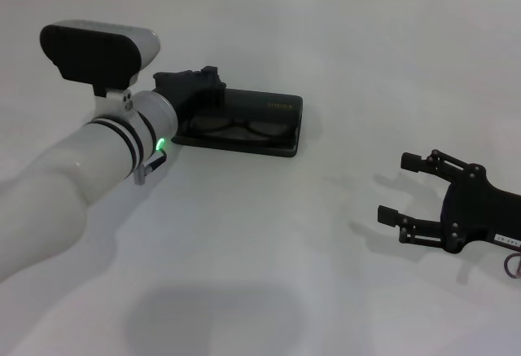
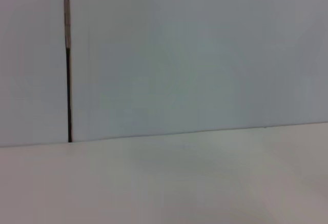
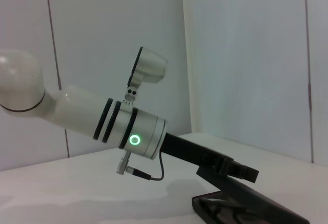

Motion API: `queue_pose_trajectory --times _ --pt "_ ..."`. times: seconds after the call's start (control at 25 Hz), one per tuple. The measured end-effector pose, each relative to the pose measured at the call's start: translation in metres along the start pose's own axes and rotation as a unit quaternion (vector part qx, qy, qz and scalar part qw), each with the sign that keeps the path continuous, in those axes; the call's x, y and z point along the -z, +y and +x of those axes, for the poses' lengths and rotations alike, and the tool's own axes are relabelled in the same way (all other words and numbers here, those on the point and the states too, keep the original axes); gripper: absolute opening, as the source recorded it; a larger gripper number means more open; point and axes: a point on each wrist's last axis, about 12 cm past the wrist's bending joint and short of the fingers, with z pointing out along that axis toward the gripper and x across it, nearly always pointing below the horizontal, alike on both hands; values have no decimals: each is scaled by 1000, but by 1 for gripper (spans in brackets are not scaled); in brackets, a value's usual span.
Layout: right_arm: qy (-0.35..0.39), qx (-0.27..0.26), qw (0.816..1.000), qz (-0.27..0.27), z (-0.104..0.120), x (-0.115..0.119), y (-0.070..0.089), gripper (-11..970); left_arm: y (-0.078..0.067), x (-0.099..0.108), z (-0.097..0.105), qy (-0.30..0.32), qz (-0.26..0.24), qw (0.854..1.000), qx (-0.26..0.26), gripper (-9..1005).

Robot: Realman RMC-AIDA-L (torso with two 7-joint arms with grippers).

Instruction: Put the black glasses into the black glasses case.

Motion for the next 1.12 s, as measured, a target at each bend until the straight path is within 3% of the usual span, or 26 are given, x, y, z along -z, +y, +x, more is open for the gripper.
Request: queue_pose_trajectory --times 0.88,1.12 --pt "0 -6 1000 -1 0 0 0 884 -3 3 15 -6 -7 1000 -7 22" --pt "0 -8 1000 0 0 0 0 884 -14 3 0 -19 18 1000 -4 22"
